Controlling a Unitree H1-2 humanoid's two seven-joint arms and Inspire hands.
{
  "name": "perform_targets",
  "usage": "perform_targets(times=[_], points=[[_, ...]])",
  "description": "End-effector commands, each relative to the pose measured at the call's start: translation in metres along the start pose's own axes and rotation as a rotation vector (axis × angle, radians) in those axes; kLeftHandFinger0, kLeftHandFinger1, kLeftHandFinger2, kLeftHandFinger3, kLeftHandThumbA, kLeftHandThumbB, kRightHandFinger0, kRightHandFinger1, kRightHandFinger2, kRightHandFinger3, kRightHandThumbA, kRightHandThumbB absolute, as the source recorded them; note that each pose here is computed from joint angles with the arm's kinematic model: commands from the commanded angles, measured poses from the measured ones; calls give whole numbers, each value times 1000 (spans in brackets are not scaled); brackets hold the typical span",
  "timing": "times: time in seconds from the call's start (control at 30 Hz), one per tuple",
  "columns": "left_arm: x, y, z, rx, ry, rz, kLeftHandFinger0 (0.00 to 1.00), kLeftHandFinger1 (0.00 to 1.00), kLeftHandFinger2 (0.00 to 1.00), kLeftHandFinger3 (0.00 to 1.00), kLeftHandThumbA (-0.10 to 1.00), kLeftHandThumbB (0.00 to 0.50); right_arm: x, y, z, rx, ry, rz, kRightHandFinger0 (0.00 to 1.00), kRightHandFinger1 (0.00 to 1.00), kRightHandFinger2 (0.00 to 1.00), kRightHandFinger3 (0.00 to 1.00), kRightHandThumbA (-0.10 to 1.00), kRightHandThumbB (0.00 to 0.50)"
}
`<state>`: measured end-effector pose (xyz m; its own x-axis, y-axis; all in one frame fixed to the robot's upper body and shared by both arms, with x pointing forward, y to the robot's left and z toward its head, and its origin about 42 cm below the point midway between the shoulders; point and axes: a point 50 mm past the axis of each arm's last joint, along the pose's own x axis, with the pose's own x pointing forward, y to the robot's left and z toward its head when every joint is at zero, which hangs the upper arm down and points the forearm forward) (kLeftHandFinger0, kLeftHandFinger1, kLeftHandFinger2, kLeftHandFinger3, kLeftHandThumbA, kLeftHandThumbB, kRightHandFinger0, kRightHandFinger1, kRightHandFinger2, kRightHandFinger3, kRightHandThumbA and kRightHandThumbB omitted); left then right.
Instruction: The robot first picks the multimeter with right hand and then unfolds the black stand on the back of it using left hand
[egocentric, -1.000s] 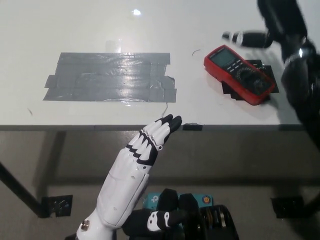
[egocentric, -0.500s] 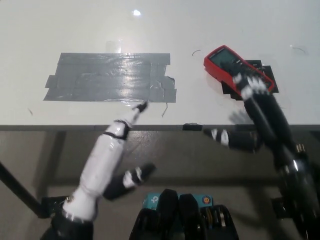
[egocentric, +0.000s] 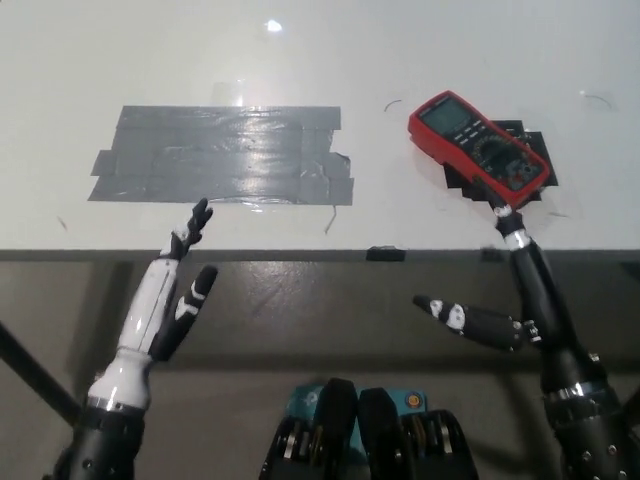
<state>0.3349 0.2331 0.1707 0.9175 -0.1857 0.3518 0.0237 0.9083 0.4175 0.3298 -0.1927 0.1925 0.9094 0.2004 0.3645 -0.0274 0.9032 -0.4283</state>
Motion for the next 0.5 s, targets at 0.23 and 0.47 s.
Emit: perform_targets(times=[0.23,0.47], points=[[-43,-5,-17,-50,101,-22,1000,1000,1000,1000,1000,194,-37,12,-19,154,8,38,1000,1000,1000,1000,1000,186],[-60,-7,-22,-35,137,-49,1000,1000,1000,1000,1000,197,-49,18,-25,143,46,60,1000,1000,1000,1000,997,209]])
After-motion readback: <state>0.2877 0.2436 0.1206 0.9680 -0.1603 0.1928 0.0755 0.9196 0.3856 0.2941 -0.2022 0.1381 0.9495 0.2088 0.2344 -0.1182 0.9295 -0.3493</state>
